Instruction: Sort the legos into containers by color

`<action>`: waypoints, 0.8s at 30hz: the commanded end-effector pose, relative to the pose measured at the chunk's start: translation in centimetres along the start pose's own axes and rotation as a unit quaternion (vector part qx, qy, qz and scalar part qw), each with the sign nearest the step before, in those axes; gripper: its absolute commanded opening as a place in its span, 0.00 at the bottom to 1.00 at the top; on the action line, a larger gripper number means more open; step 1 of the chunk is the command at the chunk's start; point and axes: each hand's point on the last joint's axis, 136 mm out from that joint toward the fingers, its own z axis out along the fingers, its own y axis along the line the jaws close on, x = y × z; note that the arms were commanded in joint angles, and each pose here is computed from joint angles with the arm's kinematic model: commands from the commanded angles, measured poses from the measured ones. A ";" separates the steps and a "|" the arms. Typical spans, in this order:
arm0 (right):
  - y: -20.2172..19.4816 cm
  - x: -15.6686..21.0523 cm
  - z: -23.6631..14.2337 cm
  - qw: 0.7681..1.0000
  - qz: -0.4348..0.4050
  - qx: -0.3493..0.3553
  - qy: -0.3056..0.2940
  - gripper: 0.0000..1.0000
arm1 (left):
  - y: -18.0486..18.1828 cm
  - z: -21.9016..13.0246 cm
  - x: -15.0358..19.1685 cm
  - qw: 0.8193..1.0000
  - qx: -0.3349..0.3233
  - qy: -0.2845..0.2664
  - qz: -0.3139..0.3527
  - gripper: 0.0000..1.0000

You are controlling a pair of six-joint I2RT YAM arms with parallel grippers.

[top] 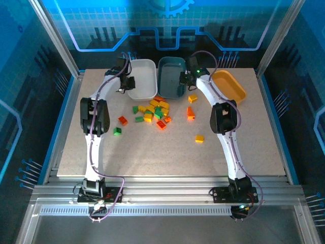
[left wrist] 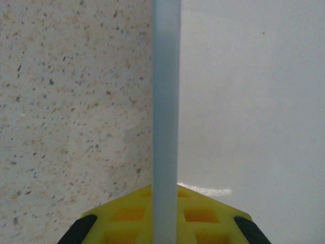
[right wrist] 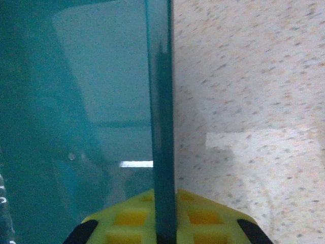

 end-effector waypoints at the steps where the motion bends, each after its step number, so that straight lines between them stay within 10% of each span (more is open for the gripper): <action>1: 1.8 3.6 -0.9 0.996 -0.035 -0.037 0.071 0.00 | 0.0 -0.4 0.5 0.998 0.009 0.019 0.060 0.00; 13: 1.1 7.2 -4.1 0.993 -0.033 -0.004 0.114 0.00 | 0.7 -0.7 4.7 0.996 0.013 0.054 0.076 0.00; 24: -0.6 4.3 -0.2 0.994 0.019 -0.005 0.110 0.01 | -0.1 2.1 1.1 0.996 0.043 0.060 0.055 0.00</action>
